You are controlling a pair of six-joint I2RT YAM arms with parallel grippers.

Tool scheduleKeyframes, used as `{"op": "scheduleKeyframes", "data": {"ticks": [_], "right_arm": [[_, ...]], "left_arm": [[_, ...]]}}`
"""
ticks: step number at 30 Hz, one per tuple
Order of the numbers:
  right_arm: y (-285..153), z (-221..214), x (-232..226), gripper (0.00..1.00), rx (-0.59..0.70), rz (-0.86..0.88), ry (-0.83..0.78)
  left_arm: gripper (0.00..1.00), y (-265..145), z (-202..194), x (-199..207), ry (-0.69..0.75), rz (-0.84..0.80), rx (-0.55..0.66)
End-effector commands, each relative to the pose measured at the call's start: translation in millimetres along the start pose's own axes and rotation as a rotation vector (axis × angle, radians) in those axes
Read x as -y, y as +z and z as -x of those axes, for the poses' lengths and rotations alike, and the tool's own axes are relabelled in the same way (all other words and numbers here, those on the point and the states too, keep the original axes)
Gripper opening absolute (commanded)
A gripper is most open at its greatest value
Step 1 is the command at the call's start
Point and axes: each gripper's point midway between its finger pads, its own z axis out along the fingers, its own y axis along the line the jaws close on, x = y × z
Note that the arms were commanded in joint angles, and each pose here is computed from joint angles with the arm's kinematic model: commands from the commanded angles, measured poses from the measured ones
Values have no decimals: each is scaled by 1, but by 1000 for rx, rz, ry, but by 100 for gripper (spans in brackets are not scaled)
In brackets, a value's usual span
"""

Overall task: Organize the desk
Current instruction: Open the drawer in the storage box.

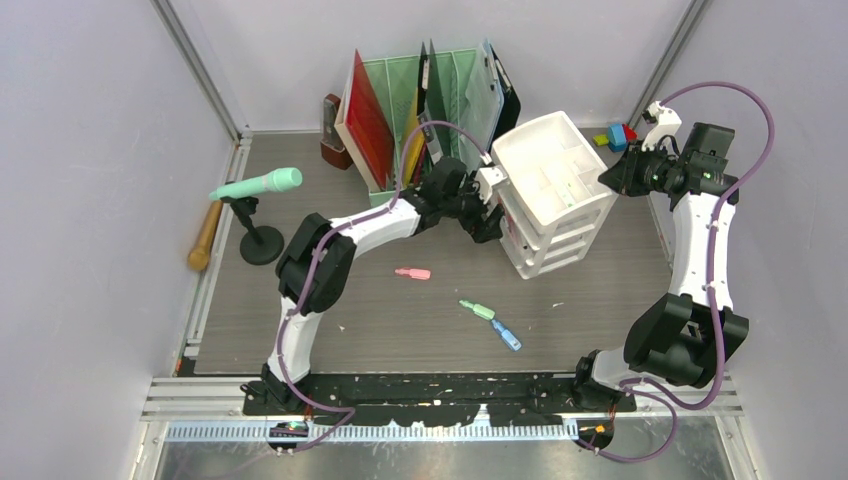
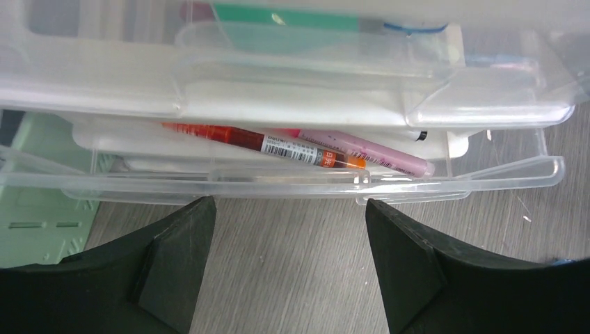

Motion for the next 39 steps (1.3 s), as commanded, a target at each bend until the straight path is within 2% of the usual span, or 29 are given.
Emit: {"op": "scheduleKeyframes", "data": {"ticks": [1, 16, 31, 39], "right_arm": [[27, -96, 15, 1, -321, -47, 183], [27, -97, 14, 1, -324, -42, 185], [24, -93, 12, 1, -313, -45, 185], [23, -91, 12, 1, -311, -49, 178]], "left_arm": [[82, 1, 45, 1, 45, -23, 116], [81, 19, 37, 7, 42, -31, 108], [81, 48, 56, 28, -63, -100, 209], [81, 29, 52, 17, -128, -20, 168]]}}
